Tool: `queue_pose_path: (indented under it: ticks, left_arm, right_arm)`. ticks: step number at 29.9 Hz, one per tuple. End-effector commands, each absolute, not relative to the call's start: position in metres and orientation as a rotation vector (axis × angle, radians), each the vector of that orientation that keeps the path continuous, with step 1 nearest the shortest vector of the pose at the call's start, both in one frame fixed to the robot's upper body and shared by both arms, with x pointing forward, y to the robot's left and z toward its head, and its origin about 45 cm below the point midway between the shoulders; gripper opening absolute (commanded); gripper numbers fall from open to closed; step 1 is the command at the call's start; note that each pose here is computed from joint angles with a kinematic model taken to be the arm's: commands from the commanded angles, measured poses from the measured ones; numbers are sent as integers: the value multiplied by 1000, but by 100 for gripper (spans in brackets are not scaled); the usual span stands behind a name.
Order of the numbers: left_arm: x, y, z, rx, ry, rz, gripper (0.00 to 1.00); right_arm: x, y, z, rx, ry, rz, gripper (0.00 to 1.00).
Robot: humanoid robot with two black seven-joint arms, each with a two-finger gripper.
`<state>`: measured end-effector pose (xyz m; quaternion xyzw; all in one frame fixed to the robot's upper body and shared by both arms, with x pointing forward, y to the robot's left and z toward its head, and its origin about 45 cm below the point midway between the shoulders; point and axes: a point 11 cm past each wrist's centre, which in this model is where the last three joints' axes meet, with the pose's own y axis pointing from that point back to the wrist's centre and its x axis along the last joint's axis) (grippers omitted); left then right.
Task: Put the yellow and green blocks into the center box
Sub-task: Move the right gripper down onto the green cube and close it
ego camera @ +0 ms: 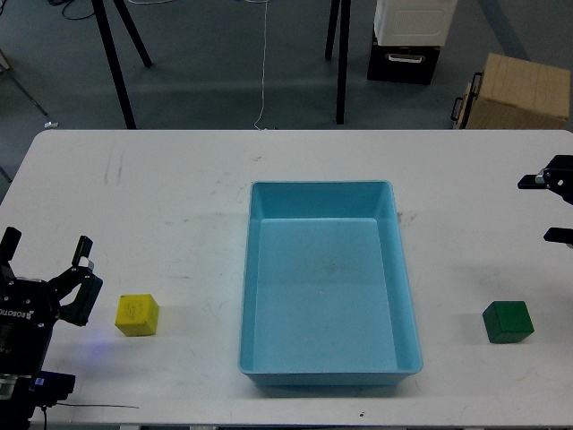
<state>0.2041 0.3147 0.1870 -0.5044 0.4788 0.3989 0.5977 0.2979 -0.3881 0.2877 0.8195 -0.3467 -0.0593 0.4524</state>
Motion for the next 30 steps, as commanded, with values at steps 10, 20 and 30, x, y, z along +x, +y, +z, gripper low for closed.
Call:
queue_pose_path:
  ticks: [10, 20, 30]
  left_arm:
    - [204, 314, 186, -1165, 1113, 929, 100]
    - [203, 317, 177, -1157, 1130, 955, 100]
    - [202, 317, 174, -1155, 1137, 961, 100]
  right_arm:
    - [269, -374, 214, 1746, -449, 89, 99]
    - [252, -352, 182, 1776, -329, 43, 99]
    - [250, -343, 170, 1778, -286, 52, 60]
